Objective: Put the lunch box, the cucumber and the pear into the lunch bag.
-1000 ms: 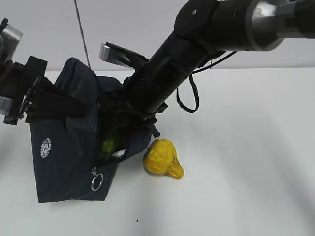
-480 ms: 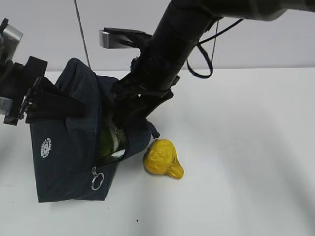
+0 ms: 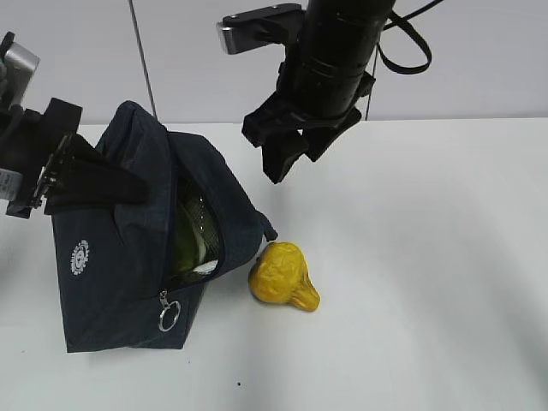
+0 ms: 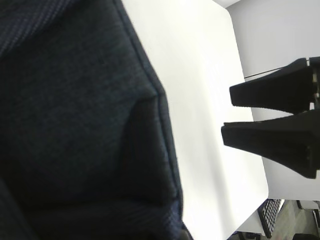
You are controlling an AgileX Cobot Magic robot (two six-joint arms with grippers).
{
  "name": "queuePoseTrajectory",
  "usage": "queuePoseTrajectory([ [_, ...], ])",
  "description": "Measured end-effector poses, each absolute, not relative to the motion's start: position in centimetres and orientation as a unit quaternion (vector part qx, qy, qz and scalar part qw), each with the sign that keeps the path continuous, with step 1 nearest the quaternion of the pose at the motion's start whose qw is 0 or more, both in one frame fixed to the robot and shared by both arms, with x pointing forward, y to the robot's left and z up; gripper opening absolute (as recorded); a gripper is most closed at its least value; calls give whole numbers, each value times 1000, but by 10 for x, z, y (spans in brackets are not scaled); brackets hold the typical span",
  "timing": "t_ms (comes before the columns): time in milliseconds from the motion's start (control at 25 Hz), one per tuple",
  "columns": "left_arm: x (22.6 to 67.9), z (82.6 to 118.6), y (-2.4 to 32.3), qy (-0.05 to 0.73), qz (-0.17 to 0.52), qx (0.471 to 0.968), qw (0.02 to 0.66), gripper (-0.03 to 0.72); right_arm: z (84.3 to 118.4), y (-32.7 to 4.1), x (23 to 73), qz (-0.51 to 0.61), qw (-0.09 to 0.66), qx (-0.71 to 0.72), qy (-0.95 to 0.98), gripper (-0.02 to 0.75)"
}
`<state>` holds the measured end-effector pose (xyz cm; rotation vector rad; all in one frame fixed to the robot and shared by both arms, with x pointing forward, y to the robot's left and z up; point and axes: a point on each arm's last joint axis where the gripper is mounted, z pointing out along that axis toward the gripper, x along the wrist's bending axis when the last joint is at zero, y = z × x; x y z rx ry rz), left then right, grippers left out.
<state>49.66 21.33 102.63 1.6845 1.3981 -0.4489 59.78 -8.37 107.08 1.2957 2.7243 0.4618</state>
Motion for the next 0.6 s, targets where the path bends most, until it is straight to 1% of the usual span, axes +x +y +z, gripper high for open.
queuePoseTrajectory([
  [80, 497, 1026, 213, 562, -181, 678, 438, -15, 1068, -86, 593, 144, 39, 426, 892, 467],
  [240, 497, 1026, 213, 562, -181, 678, 438, -15, 1051, -95, 577, 110, 16, 431, 896, 461],
  [480, 497, 1026, 213, 562, -181, 678, 438, -15, 1014, -111, 549, 53, -24, 402, 914, 461],
  [600, 497, 1026, 213, 562, -181, 678, 438, -15, 998, -110, 545, 65, -30, 379, 923, 461],
])
